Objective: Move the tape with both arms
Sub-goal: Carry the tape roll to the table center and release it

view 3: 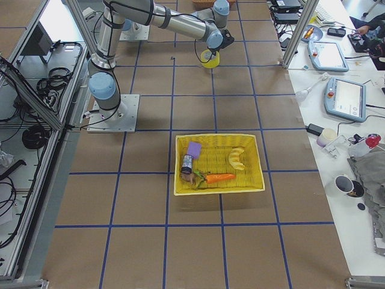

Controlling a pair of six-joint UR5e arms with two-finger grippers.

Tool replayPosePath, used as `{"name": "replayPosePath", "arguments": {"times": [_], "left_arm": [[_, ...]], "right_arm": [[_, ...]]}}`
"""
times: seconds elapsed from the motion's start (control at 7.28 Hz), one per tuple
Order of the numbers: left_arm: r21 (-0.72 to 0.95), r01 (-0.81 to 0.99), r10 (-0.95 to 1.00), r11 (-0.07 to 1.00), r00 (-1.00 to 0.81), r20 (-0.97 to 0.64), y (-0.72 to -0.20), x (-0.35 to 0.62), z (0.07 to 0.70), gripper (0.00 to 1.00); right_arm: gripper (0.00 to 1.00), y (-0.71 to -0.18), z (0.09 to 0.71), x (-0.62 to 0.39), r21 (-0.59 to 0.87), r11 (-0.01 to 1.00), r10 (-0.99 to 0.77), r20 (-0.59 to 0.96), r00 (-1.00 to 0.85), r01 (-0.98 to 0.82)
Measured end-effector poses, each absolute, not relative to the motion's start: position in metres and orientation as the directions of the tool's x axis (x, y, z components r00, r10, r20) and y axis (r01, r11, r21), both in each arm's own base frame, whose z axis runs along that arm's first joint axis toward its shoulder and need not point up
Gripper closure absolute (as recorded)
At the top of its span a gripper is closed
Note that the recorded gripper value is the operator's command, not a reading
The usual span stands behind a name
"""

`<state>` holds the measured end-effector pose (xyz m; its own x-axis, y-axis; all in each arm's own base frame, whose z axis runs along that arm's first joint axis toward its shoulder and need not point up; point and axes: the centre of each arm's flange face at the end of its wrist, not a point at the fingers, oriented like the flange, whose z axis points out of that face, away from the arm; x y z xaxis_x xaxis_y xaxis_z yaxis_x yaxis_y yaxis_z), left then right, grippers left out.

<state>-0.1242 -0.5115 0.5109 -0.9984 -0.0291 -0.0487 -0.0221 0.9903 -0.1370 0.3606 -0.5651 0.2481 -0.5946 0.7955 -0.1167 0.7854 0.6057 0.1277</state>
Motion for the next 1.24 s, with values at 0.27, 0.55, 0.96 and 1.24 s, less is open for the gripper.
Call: {"name": "replayPosePath", "arguments": {"times": [0.27,0.55,0.96,1.24], "left_arm": [[-0.137,-0.021,-0.028,0.99,-0.998,-0.049,-0.511,-0.124,0.511,0.0],[-0.136,-0.021,-0.028,0.99,-0.998,-0.049,-0.511,-0.124,0.511,0.0],[-0.137,-0.021,-0.028,0.99,-0.998,-0.049,-0.511,-0.124,0.511,0.0],[-0.132,-0.024,-0.031,0.991,-0.998,-0.049,-0.511,-0.124,0.508,0.0]], "right_arm": [[0.87,-0.554,0.236,0.361,0.143,0.601,0.799,-0.089,-0.595,0.786],[0.65,-0.548,0.228,0.36,0.155,0.596,0.802,-0.07,-0.593,0.788],[0.0,-0.544,0.225,0.36,0.169,0.59,0.805,-0.058,-0.59,0.789],[0.0,-0.546,0.236,0.358,0.176,0.59,0.806,-0.075,-0.587,0.788]]}}
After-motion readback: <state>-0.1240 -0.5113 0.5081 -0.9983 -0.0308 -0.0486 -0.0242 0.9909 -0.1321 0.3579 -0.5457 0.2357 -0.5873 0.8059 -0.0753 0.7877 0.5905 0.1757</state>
